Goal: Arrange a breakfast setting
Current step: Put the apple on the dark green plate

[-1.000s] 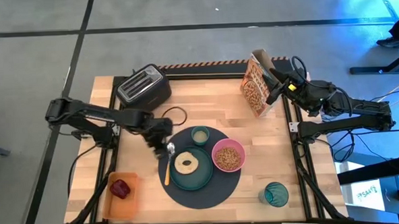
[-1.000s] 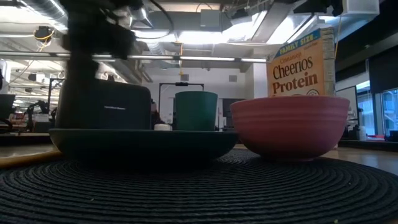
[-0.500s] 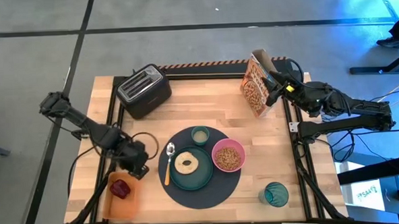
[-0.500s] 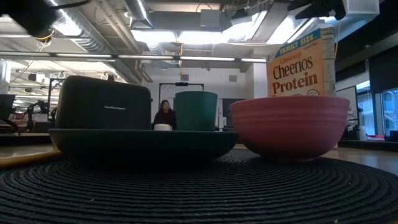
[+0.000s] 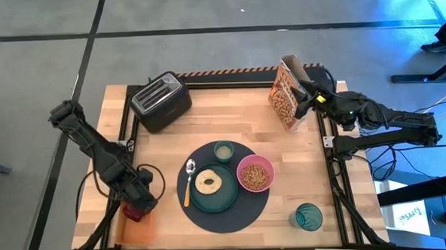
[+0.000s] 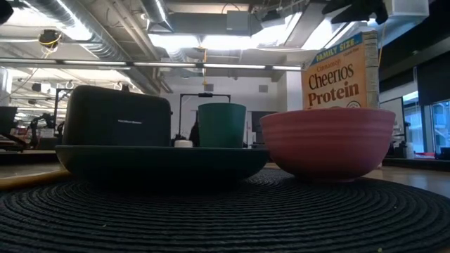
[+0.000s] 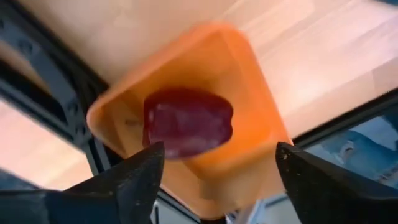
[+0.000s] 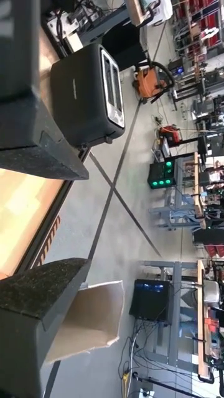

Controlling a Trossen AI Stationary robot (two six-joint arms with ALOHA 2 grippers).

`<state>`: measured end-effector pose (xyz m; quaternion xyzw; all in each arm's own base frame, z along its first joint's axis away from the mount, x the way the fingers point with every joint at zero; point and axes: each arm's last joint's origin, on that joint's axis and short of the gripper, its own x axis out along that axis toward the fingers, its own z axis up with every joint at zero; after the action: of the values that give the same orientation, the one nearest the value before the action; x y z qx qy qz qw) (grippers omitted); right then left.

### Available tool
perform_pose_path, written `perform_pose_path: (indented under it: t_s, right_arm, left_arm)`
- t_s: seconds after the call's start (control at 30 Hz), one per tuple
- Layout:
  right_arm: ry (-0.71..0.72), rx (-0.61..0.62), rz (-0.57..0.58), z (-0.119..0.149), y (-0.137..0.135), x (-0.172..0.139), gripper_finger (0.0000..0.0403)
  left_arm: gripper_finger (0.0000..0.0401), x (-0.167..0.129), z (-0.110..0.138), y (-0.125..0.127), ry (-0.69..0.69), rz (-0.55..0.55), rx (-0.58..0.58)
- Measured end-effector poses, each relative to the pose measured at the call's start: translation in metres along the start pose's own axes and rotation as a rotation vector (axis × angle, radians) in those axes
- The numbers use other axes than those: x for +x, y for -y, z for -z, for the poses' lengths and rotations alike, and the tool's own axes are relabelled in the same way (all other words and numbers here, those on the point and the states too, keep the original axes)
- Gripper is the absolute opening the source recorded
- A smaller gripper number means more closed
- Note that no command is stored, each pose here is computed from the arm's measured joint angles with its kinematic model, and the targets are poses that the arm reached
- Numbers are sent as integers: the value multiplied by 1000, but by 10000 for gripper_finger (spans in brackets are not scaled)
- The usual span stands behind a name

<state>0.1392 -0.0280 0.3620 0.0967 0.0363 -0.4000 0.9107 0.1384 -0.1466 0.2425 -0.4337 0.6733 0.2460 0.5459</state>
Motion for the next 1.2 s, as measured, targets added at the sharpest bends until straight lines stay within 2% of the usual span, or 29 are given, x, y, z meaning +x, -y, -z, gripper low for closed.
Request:
perform_pose_path:
  t_s: [0.17,0.4,0.67,0.93,1.2]
  right_arm:
    - [-16,-10,-14,2,-3,3,207]
    - [-24,16,-29,3,-4,4,207]
    - [-26,39,-36,3,-4,4,207]
    - [-29,52,-45,3,-5,4,207]
    - [-22,58,-46,2,-5,4,207]
  left_arm:
    - [341,13,2,3,26,-57,66]
    - [396,38,6,4,-82,-195,53]
    - [393,51,7,12,-50,-187,65]
    - [398,71,11,14,-69,-277,66]
    - [393,77,10,16,-49,-284,86]
